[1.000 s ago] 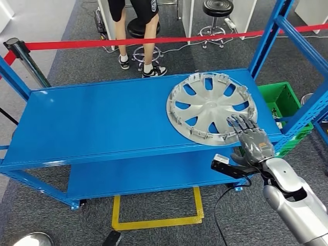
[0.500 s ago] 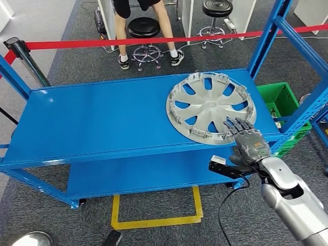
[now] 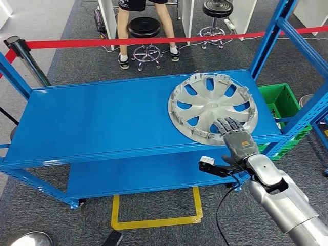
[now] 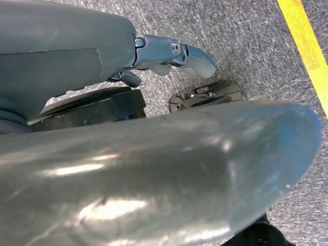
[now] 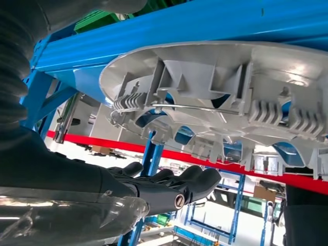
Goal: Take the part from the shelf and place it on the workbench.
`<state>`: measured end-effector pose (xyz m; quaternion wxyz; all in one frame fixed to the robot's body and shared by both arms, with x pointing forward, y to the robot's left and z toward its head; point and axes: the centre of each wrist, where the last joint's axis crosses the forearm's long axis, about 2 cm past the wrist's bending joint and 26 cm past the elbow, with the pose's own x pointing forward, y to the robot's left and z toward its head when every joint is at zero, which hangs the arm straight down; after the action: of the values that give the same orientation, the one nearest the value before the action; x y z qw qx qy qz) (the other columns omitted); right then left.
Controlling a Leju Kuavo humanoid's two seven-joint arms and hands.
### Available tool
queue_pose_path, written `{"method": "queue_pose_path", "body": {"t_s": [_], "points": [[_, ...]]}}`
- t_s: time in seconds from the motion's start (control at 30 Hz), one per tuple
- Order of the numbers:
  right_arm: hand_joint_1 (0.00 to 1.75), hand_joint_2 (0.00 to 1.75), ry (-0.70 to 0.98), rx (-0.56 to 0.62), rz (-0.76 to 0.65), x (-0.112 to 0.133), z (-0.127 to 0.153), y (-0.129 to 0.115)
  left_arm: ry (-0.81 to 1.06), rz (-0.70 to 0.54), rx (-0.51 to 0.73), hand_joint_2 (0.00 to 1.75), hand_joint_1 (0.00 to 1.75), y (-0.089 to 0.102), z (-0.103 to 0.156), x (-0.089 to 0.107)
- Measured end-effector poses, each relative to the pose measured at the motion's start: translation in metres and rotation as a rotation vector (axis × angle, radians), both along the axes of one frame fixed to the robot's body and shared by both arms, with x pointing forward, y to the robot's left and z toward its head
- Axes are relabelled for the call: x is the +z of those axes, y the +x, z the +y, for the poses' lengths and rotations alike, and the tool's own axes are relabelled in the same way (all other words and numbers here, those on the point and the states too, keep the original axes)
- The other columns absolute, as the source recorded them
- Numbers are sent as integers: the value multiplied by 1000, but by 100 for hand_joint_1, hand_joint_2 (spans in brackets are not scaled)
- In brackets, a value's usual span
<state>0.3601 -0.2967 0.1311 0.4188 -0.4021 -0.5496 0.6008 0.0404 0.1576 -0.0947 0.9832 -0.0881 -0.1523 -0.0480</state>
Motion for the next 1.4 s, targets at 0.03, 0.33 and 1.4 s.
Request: {"method": "queue_pose_path", "body": {"t_s": [0.03, 0.33, 1.4], "points": [[0, 175, -3, 1, 0, 0, 1, 1, 0, -1, -3, 0, 0, 0, 0, 0], [0, 175, -13, -21, 28, 1, 19, 23, -5, 5, -28, 0, 0, 0, 0, 0], [175, 175, -81, -129, 286, -19, 0, 45, -4, -4, -61, 0, 0, 1, 0, 0]]}}
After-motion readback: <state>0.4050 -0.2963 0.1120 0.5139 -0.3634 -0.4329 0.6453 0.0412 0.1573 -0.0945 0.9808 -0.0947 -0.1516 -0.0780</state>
